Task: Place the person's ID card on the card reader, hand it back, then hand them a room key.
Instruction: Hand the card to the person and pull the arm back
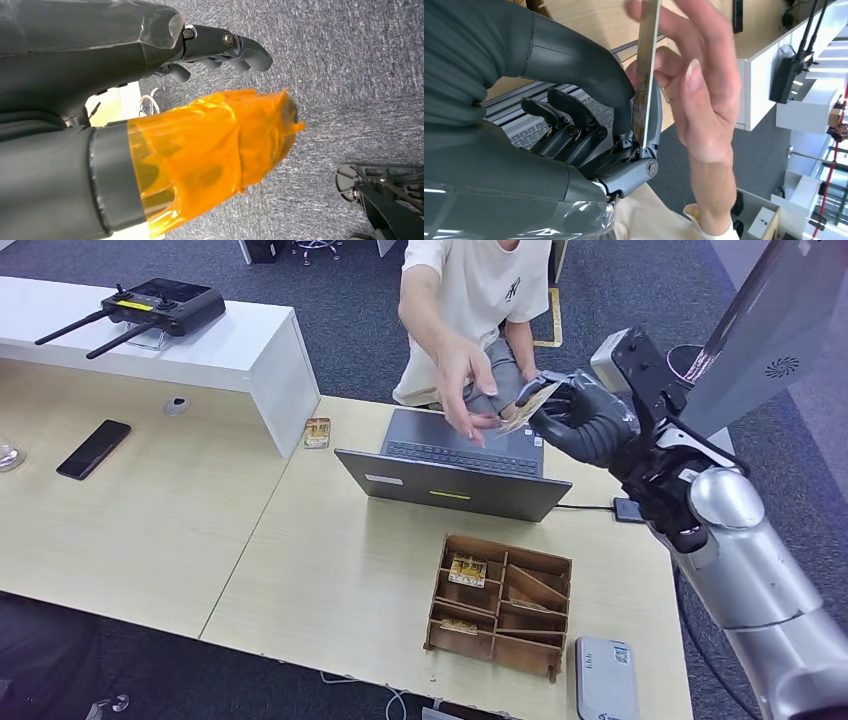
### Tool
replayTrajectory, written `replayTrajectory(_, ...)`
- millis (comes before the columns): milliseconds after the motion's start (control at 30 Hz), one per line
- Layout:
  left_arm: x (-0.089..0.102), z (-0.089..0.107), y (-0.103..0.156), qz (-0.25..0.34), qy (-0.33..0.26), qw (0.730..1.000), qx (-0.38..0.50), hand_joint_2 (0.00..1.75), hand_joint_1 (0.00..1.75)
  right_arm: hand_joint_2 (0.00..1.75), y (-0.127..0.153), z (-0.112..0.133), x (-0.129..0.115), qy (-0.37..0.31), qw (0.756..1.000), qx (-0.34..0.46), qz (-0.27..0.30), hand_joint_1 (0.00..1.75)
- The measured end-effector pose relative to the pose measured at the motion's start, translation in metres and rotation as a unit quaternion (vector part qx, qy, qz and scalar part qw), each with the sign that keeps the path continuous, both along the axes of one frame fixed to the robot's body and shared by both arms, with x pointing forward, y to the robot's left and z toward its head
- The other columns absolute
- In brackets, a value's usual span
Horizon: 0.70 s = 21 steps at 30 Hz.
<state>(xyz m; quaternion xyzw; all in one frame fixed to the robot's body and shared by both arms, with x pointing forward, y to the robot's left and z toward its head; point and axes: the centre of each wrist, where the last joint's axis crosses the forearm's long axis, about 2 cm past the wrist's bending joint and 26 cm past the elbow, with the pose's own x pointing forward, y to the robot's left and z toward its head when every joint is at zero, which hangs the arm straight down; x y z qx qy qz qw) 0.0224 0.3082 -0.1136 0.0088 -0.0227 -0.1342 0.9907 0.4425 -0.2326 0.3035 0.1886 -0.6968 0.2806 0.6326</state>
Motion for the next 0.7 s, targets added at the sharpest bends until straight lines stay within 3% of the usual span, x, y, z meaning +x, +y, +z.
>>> replayTrajectory(233, 0.004, 0.0, -0.001, -0.006, 0.007, 1.0, 0.003, 0.0, 0.0, 1.75, 0.021, -0.005, 0.006, 0.023, 0.997, -0.04, -0.055, 1.75)
replayTrajectory(467, 0.012, 0.001, -0.002, -0.012, 0.009, 1.0, 0.005, 0.0, 0.0, 1.75, 0.055, -0.013, 0.004, 0.036, 0.996, -0.059, -0.053, 1.69)
replayTrajectory(500, 0.013, 0.001, -0.003, -0.012, 0.009, 1.0, 0.005, 0.0, 0.0, 1.75, 0.059, -0.014, 0.004, 0.036, 0.996, -0.062, -0.05, 1.37)
replayTrajectory(600, 0.013, 0.001, -0.004, -0.014, 0.012, 1.0, 0.005, 0.0, 0.0, 1.75, 0.068, -0.014, 0.002, 0.036, 0.996, -0.073, -0.04, 0.18)
replayTrajectory(633, 0.013, 0.001, -0.004, -0.015, 0.012, 1.0, 0.005, 0.0, 0.0, 1.75, 0.07, -0.014, 0.002, 0.037, 0.996, -0.075, -0.037, 0.07)
replayTrajectory(700, 0.014, 0.001, -0.005, -0.017, 0.012, 1.0, 0.004, 0.0, 0.0, 1.75, 0.073, -0.015, 0.001, 0.037, 0.996, -0.08, -0.035, 0.0)
